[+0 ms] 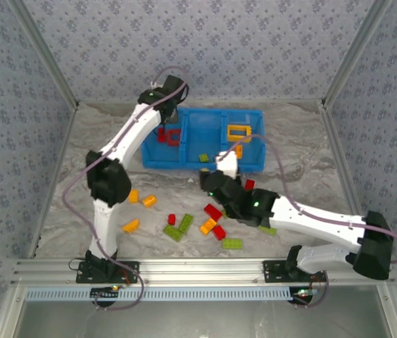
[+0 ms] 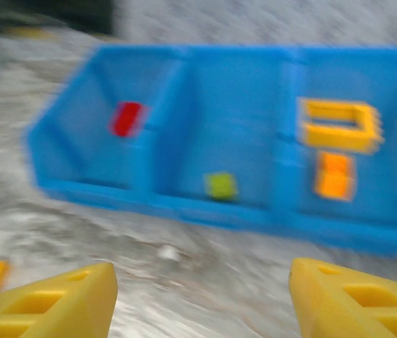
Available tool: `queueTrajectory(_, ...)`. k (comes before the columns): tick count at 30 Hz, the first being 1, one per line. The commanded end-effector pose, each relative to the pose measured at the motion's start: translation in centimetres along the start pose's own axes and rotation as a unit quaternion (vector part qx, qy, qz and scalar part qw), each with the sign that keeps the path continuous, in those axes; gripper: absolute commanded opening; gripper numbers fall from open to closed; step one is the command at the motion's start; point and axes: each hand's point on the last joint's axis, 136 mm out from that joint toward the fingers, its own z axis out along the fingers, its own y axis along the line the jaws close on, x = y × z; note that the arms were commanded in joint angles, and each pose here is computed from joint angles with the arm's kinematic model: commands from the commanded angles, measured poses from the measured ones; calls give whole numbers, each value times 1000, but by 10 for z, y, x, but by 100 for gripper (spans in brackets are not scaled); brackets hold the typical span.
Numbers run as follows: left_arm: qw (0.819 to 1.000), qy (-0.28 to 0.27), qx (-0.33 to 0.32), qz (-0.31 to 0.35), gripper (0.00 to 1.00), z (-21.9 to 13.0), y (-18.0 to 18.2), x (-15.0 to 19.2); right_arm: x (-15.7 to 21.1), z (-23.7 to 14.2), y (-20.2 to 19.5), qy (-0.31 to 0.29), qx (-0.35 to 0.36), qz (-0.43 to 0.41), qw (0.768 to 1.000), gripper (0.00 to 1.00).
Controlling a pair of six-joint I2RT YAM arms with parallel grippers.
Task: Sort the legos into containers by color
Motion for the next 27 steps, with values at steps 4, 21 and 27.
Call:
queueTrajectory(4, 986, -65, 153, 8, 72, -126, -16, 25, 71, -26, -103, 135, 138, 82, 978, 66)
queueTrajectory(21, 883, -45, 414, 218, 73, -247, -83, 270, 152, -43, -149, 249, 312, 374, 837, 67)
queueTrajectory(27, 870, -32, 416, 263, 72, -255, -103, 305, 185, -47, -153, 288, 359, 488, 742, 69)
